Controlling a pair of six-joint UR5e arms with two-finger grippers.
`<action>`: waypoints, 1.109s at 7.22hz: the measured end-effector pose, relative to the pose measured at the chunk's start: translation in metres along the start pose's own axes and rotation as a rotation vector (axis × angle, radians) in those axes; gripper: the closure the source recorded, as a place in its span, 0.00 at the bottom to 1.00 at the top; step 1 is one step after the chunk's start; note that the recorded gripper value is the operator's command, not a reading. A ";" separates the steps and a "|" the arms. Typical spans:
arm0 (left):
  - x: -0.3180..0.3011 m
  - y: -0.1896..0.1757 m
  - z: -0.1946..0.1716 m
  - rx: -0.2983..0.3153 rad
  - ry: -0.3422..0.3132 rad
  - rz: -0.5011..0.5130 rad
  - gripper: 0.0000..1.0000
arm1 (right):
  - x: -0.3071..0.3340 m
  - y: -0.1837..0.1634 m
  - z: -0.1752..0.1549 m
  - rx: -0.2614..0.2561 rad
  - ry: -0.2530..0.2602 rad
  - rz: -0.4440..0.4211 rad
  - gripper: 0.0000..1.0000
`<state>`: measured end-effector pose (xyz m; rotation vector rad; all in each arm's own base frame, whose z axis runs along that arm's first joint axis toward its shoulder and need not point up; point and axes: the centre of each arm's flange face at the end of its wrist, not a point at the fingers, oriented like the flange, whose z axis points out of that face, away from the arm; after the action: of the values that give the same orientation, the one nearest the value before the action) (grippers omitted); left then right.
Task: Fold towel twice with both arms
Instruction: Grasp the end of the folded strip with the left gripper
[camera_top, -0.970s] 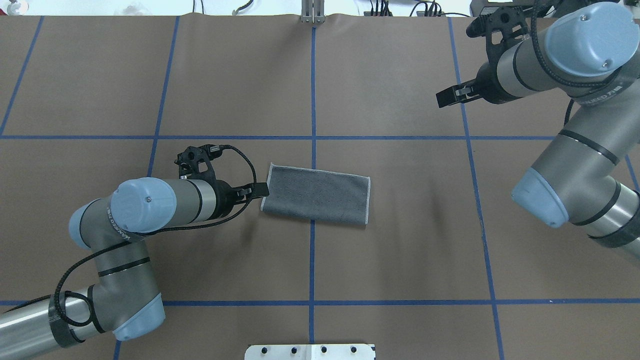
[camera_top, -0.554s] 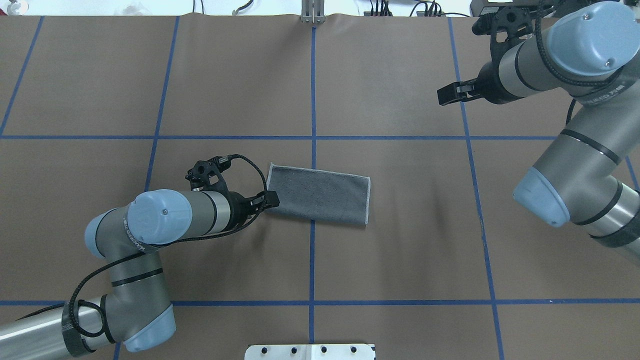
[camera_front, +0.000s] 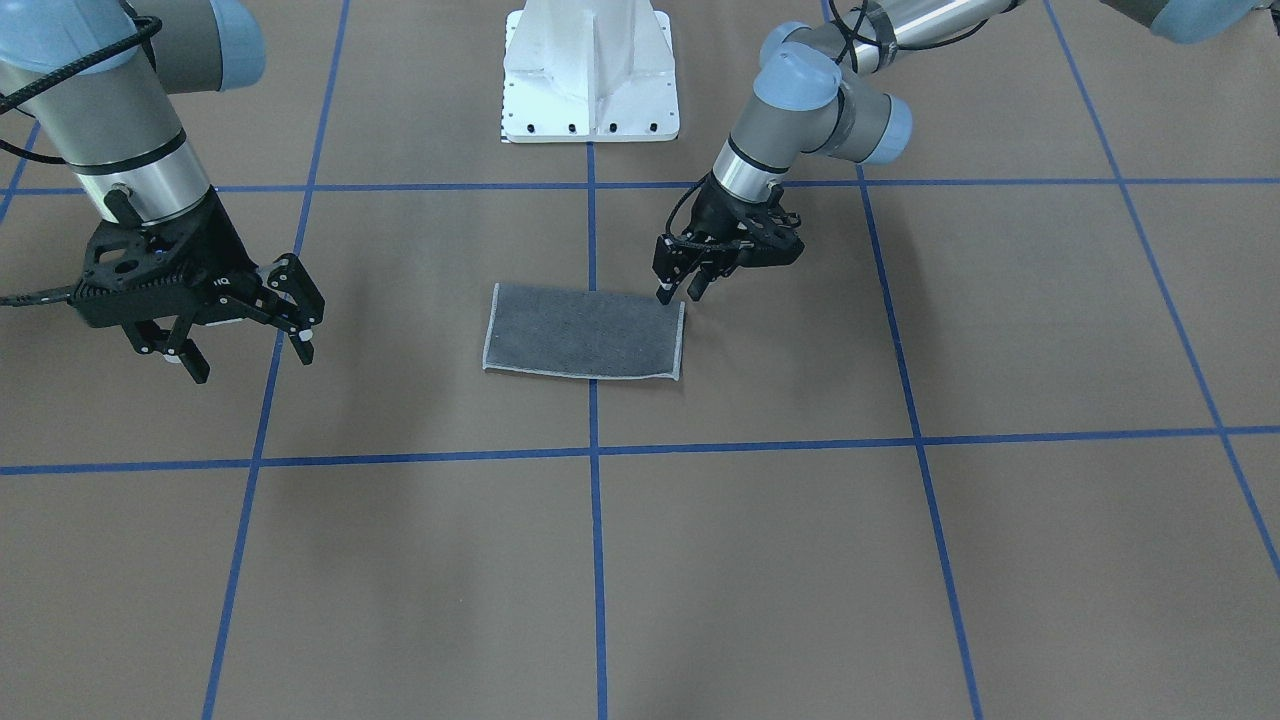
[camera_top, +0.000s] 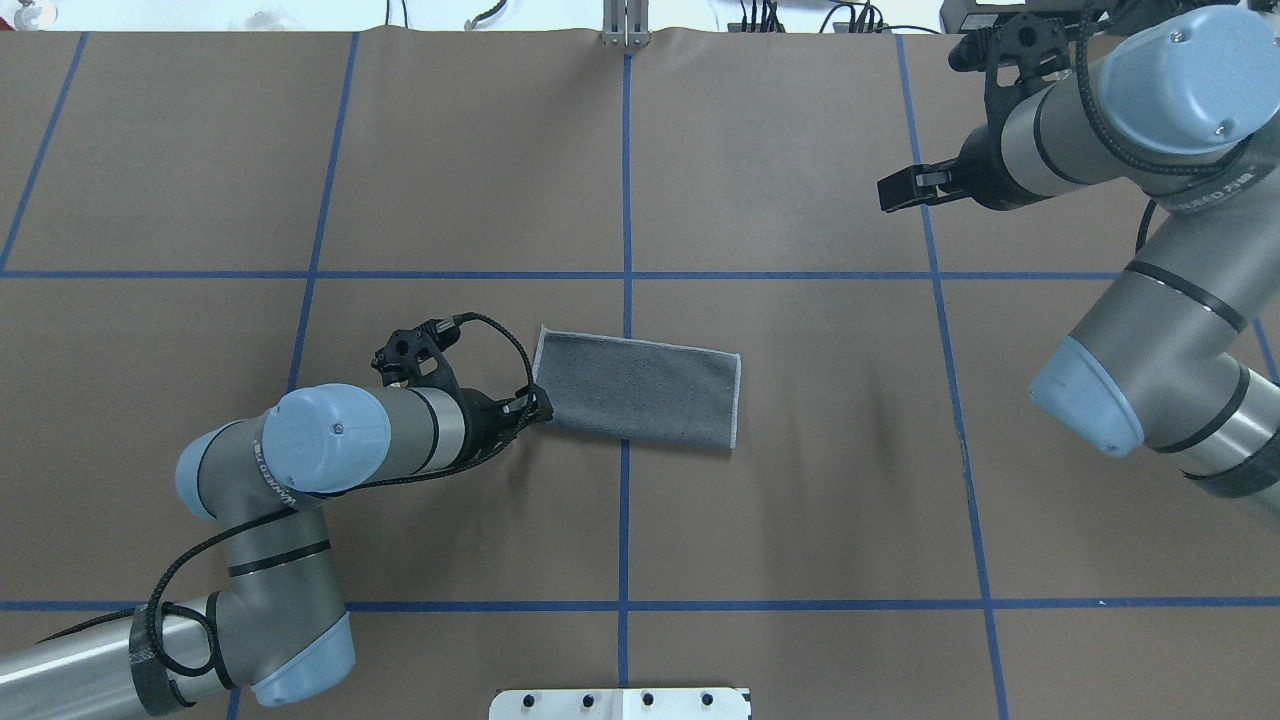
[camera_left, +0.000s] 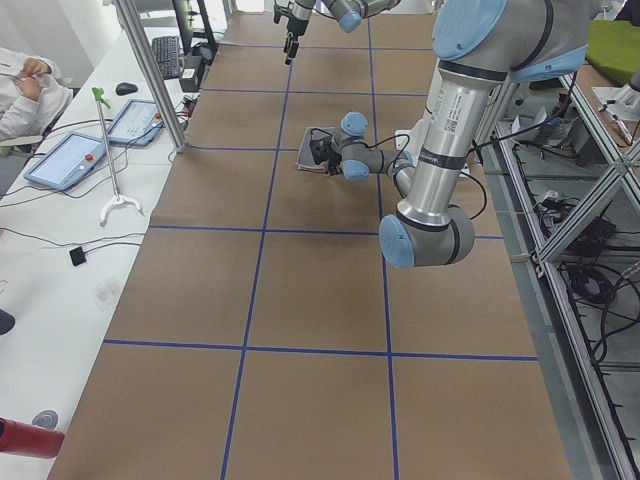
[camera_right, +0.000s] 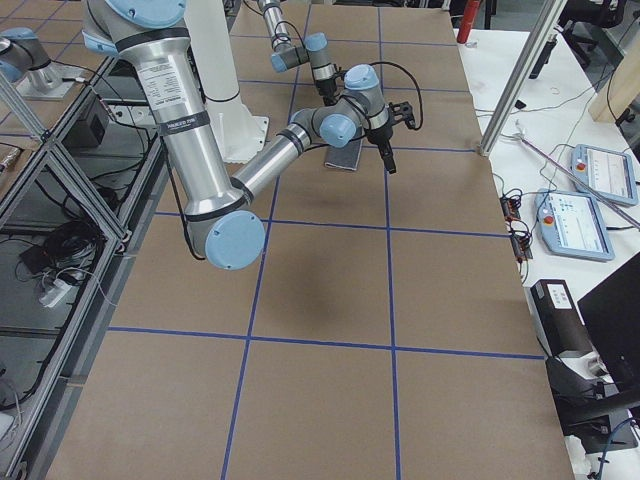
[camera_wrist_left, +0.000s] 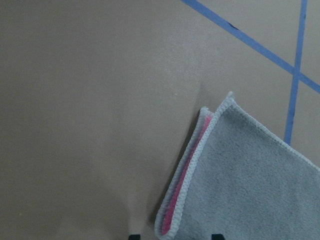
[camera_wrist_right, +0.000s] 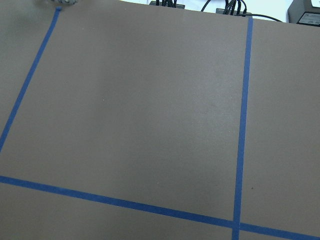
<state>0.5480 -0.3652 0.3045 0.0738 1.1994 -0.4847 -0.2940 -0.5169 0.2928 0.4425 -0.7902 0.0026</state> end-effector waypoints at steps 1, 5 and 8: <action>-0.001 0.000 0.001 0.001 -0.002 -0.008 0.45 | 0.000 0.000 0.000 0.000 -0.001 0.004 0.01; -0.002 -0.003 0.004 0.019 -0.005 -0.013 0.50 | 0.000 0.000 0.000 0.001 -0.001 0.008 0.01; 0.001 -0.006 0.003 0.033 0.001 -0.026 0.50 | -0.001 0.000 0.000 0.000 -0.002 0.007 0.01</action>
<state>0.5487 -0.3719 0.3062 0.0870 1.1948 -0.5272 -0.2946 -0.5164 0.2921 0.4402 -0.7936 0.0088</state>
